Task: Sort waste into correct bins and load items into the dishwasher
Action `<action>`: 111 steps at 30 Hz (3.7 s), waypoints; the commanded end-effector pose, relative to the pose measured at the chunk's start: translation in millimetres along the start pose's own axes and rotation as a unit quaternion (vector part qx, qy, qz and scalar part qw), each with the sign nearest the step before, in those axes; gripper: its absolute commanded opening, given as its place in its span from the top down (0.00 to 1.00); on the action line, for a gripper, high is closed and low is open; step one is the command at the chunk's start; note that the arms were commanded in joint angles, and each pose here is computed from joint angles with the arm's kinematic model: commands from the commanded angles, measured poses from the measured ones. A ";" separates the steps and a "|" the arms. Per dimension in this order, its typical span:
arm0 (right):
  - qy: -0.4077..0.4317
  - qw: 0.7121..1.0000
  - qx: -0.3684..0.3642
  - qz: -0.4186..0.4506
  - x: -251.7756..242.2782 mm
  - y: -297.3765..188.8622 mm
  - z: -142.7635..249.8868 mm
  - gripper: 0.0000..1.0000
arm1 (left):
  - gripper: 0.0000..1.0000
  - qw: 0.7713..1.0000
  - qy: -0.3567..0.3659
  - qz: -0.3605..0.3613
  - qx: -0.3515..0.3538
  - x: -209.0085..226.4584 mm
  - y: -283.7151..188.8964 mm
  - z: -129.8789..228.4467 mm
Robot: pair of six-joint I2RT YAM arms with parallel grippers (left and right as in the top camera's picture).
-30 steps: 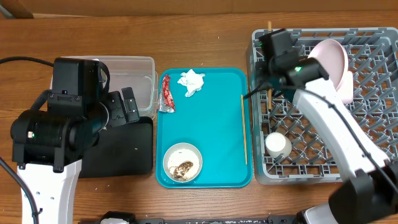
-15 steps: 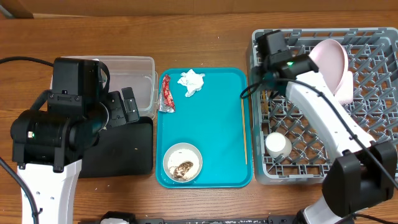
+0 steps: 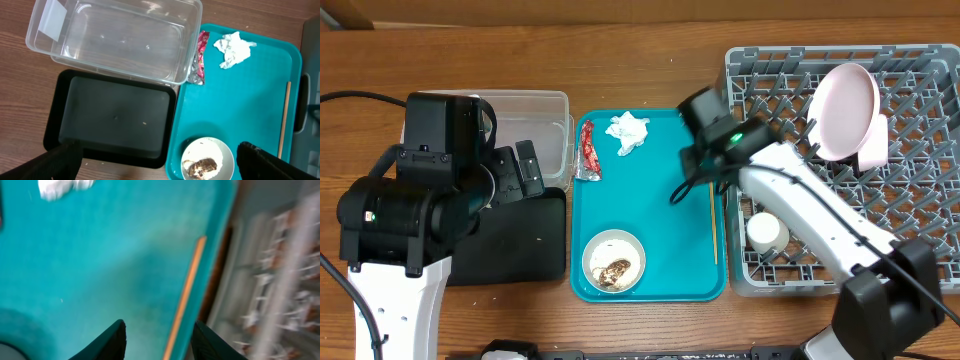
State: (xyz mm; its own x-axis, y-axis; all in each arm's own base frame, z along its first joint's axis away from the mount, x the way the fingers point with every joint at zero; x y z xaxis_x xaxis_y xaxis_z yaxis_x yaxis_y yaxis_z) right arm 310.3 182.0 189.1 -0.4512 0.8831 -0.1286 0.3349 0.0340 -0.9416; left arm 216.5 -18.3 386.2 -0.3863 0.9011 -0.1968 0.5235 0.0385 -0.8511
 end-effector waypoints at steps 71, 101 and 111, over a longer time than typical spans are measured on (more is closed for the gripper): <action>0.076 0.990 0.111 0.052 19.7 82.3 7.8 0.59 | 0.00 1.000 -0.010 -0.004 -0.007 0.5 -1.6 -2.4; -0.022 0.983 0.181 -0.012 23.1 111.0 26.2 0.73 | 0.00 1.000 -0.010 -0.004 -0.007 0.5 -1.6 -2.4; -0.059 0.974 0.176 -0.131 38.8 96.6 23.7 0.96 | 0.00 1.000 -0.010 -0.004 -0.007 0.5 -1.6 -2.4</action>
State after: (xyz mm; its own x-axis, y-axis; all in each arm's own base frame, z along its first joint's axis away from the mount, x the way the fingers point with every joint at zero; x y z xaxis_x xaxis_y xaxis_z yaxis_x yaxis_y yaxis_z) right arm 311.0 203.1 93.7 -0.5681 0.8217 0.0455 -0.0369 0.0298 -0.9989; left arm 216.5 -18.3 386.2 -0.3863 0.9011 -0.1968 0.5235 0.0385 -0.8511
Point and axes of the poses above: each gripper's point midway between its finger pads, its own y axis out along the fingers, its own x axis along the line the jaws close on, z = x × y, the point moved 9 cm from there along -y, back along the fingers, and after that the axes turned 12 degrees about -y, right-handed, at the moved point
